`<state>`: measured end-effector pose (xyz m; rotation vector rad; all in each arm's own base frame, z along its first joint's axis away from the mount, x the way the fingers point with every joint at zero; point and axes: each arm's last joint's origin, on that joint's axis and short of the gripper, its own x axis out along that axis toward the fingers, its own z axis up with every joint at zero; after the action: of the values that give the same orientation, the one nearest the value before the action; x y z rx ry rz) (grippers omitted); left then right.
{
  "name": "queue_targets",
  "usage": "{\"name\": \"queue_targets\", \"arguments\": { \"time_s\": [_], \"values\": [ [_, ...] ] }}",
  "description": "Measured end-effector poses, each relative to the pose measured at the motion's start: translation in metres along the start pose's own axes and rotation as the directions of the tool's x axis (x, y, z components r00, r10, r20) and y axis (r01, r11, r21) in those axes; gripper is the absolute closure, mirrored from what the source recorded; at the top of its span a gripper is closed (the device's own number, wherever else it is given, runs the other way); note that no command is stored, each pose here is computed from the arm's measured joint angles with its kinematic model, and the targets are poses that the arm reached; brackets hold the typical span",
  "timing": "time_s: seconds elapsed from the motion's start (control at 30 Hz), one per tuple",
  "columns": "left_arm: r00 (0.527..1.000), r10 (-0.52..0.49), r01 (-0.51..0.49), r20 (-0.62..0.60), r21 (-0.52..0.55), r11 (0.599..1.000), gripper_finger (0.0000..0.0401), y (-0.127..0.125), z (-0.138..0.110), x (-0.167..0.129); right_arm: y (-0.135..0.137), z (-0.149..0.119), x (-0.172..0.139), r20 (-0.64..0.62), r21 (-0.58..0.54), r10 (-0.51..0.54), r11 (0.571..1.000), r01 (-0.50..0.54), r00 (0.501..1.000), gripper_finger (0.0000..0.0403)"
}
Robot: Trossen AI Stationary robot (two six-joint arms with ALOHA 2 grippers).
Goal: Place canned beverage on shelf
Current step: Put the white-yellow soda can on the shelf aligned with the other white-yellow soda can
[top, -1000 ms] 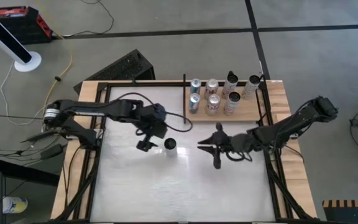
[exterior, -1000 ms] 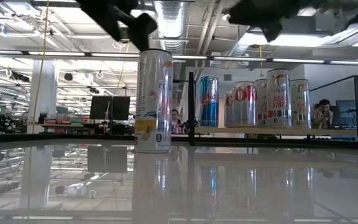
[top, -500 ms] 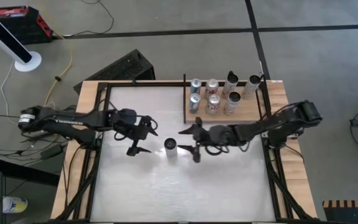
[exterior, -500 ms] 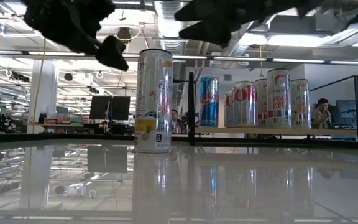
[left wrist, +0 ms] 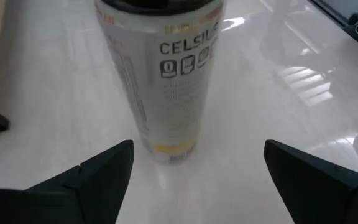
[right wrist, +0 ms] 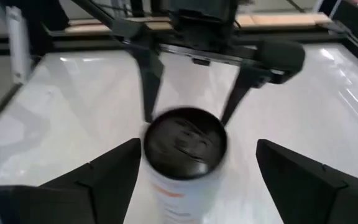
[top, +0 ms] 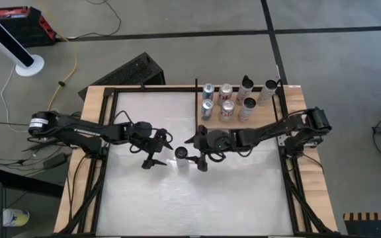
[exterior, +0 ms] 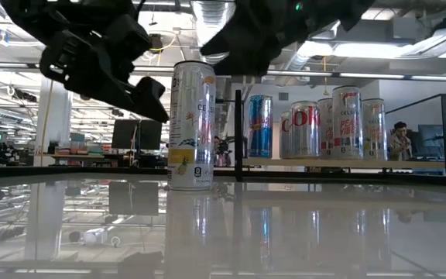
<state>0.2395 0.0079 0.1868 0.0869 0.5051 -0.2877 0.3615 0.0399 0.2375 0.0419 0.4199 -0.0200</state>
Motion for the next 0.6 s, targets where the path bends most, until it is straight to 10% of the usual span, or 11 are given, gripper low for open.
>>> {"name": "queue_targets", "arguments": {
  "time_s": [0.6],
  "values": [
    [0.995, -0.087, 0.088, 0.044, -0.027, 0.996, 0.0079, 0.007, -0.004, 0.013, -0.001, -0.006, 0.012, -0.002, -0.053, 0.085, 0.995, -0.085, 0.996, 0.0052]
  ]
}}
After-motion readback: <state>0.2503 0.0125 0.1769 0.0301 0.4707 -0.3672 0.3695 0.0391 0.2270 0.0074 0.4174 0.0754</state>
